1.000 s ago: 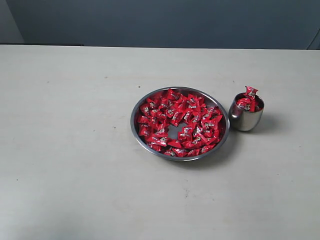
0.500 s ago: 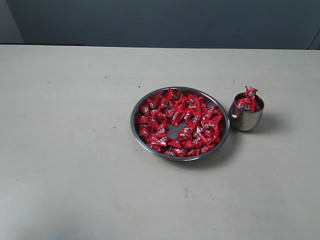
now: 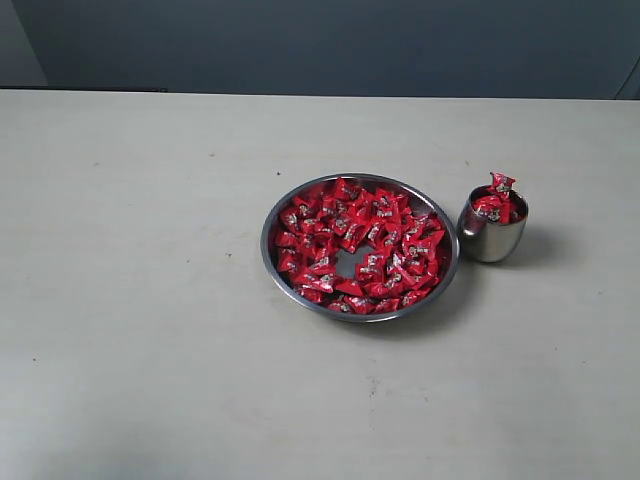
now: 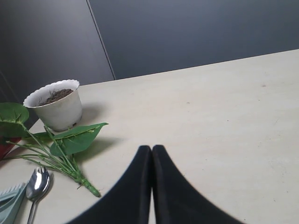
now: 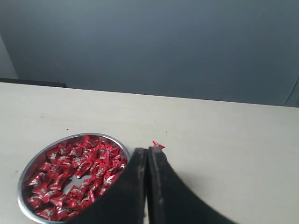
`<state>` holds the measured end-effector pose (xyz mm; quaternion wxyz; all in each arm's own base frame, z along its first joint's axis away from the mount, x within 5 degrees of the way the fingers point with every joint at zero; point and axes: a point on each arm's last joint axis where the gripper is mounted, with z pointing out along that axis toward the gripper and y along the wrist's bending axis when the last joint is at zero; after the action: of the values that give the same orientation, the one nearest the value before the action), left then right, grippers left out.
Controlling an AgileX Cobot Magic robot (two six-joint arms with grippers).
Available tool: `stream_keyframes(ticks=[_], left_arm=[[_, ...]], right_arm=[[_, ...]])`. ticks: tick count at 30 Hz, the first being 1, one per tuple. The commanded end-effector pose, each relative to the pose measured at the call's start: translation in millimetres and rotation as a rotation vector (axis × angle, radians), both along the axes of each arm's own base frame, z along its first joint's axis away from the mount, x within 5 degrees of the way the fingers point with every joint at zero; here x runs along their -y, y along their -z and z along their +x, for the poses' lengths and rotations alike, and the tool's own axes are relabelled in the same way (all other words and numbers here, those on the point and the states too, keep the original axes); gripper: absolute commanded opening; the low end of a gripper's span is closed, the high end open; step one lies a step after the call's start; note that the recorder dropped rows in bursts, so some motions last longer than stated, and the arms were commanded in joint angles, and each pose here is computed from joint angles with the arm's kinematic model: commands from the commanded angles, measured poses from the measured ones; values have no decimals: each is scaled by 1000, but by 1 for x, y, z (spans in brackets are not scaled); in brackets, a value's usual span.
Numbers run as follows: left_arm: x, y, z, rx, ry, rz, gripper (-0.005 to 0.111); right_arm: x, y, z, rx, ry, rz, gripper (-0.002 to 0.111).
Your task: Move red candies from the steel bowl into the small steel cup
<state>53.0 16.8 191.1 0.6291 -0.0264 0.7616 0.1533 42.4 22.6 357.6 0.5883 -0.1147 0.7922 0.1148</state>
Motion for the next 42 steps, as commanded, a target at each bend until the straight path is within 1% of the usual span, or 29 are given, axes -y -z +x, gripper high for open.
stream_keyframes(ticks=[1, 3, 6, 8, 12, 14, 15, 19, 22, 24, 42], left_arm=[[0, -1, 0, 15, 5, 4, 0], [0, -1, 0, 15, 5, 4, 0], [0, -1, 0, 15, 5, 4, 0], [0, -1, 0, 15, 5, 4, 0], [0, -1, 0, 15, 5, 4, 0], [0, -1, 0, 15, 5, 4, 0], [0, -1, 0, 15, 5, 4, 0], [0, -1, 0, 15, 5, 4, 0], [0, -1, 0, 13, 4, 4, 0], [0, -1, 0, 13, 4, 4, 0], [0, -1, 0, 13, 4, 4, 0]], right_arm=[[3, 40, 13, 53, 56, 8, 0], [5, 60, 13, 66, 78, -2, 0], [12, 101, 10, 82, 180, -15, 0], [15, 119, 8, 69, 231, -35, 0], [18, 142, 5, 80, 257, -84, 0], [18, 155, 7, 49, 265, -65, 0], [19, 162, 8, 27, 282, -32, 0], [20, 178, 10, -10, 313, 21, 0], [21, 177, 11, 8, 322, 13, 0], [22, 177, 11, 14, 326, -20, 0], [22, 177, 11, 14, 326, -20, 0]])
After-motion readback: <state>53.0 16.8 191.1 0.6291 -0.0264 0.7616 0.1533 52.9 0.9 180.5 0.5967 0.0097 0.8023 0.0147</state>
